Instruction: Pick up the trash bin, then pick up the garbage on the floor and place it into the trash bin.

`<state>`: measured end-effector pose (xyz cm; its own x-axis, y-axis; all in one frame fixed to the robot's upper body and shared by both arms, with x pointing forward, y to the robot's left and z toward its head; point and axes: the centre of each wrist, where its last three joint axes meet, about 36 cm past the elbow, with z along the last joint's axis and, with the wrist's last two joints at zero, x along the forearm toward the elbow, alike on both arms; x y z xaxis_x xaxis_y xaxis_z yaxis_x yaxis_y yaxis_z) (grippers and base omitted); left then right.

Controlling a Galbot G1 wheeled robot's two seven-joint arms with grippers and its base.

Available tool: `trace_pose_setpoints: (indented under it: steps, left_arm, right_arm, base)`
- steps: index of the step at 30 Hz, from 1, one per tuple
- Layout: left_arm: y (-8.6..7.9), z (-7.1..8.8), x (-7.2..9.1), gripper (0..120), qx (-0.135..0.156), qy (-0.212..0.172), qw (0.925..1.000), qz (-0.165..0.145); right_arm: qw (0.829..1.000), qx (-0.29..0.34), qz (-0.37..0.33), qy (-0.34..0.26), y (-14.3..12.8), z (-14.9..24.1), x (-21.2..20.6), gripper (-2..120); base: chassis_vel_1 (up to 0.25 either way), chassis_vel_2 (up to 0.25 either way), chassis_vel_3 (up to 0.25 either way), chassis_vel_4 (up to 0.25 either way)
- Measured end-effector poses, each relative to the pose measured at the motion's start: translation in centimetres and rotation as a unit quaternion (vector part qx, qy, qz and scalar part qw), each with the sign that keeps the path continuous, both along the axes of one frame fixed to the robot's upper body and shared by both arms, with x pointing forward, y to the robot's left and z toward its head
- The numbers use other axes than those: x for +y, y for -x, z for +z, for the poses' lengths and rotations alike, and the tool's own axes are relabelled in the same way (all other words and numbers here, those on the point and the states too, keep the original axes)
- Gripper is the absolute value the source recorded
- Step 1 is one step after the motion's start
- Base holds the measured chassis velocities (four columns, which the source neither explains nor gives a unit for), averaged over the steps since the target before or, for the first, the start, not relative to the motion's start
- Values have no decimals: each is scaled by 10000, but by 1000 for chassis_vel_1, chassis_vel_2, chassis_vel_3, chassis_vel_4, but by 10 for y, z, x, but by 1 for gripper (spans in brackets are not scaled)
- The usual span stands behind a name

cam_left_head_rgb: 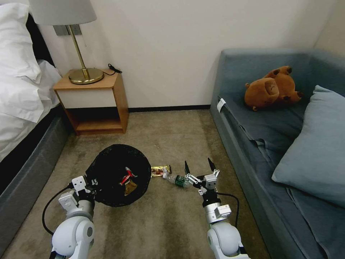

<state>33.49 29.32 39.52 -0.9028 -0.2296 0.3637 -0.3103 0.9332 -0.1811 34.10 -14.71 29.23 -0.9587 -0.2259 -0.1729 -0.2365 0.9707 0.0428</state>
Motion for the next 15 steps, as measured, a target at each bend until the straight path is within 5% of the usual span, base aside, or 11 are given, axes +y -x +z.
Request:
trace_pose_setpoints:
  steps: [15]
  left_arm:
    - [5, 2, 2, 1, 2, -37, 10000, 50]
  right_arm:
    - [9992, 98, 324, 227, 6, -13, 10, 100]
  base:
    - [-76, 89, 79, -82]
